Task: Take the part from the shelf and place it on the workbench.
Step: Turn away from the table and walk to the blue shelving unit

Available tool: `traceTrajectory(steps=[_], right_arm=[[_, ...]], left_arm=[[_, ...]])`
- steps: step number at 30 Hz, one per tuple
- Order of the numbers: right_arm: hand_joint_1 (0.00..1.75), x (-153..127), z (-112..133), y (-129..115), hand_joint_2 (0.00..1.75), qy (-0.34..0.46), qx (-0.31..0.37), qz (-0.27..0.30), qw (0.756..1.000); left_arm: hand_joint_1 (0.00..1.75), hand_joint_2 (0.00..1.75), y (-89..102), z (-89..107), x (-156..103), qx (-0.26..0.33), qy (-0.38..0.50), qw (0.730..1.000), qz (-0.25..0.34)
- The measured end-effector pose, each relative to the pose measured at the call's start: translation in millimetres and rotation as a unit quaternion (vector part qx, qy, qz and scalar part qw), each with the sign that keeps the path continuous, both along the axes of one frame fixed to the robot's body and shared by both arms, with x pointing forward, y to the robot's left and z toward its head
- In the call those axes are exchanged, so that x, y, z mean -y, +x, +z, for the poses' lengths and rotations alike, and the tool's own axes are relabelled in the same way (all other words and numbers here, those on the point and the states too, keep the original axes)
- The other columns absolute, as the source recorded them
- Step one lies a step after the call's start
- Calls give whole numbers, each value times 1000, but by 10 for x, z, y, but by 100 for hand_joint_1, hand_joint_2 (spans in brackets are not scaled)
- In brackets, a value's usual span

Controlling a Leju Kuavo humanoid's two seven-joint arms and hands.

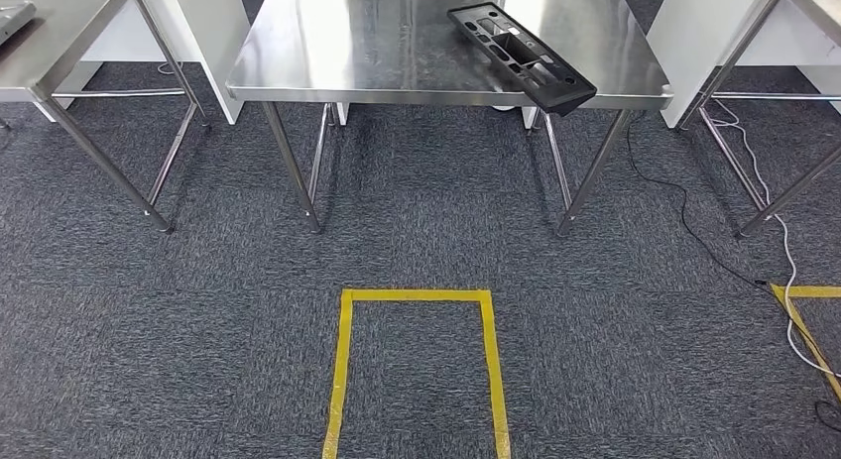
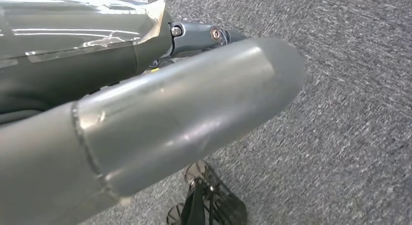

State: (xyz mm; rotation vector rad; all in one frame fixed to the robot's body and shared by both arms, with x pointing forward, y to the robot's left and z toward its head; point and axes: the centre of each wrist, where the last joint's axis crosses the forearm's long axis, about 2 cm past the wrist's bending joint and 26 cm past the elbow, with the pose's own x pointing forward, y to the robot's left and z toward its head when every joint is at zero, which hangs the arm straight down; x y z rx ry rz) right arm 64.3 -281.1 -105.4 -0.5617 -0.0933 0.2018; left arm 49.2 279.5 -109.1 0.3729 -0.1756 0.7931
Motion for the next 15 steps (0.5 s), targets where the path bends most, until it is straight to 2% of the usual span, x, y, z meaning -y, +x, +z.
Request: traceTrajectory(steps=[15], right_arm=[[0, 93, -1, 4, 0, -8, 1, -3, 1000]], left_arm=[[0, 0, 19, 3, 33, 4, -1, 1000, 0]])
